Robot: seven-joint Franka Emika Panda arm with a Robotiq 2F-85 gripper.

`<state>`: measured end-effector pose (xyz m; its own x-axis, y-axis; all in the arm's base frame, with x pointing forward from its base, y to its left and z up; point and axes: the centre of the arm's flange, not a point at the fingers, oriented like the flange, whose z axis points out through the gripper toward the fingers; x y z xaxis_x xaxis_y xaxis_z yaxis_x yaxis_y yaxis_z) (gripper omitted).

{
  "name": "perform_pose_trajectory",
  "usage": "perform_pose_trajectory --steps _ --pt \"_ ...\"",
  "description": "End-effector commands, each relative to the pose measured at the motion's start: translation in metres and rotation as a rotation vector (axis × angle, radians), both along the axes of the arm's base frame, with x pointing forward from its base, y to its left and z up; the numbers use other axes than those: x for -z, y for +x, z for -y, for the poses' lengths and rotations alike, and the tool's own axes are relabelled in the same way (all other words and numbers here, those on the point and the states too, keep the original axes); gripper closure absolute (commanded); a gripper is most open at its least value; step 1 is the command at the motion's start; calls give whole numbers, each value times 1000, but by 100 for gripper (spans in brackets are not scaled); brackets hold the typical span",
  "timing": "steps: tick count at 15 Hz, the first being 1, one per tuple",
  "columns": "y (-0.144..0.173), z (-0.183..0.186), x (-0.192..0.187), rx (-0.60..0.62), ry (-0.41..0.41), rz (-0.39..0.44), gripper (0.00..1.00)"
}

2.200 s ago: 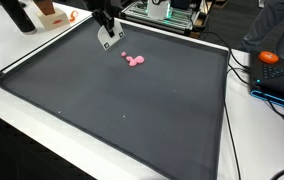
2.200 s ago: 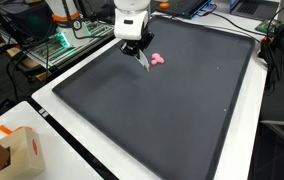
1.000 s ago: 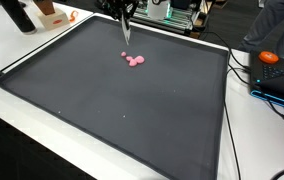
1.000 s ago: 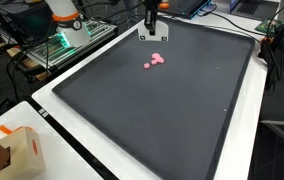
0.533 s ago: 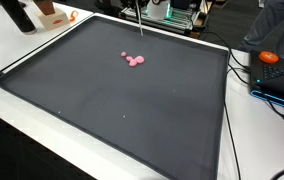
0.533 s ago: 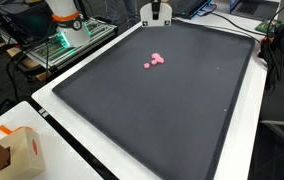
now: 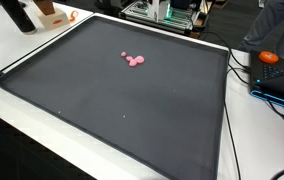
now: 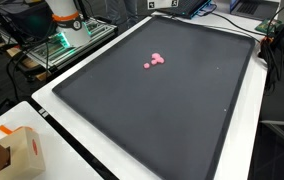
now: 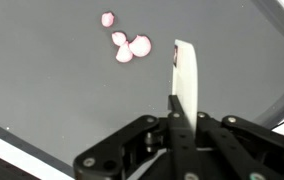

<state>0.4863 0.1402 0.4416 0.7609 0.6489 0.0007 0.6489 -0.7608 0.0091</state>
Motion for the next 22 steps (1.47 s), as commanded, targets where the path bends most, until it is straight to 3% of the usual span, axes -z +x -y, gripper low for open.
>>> perform_pose_trajectory --steps 1,10,16,22 --pt "0 -5 -6 -6 -5 6 96" --pt "0 -9 -11 -10 -9 9 99" --pt "8 24 52 39 44 -72 99" --pt "-1 40 125 19 55 -82 99"
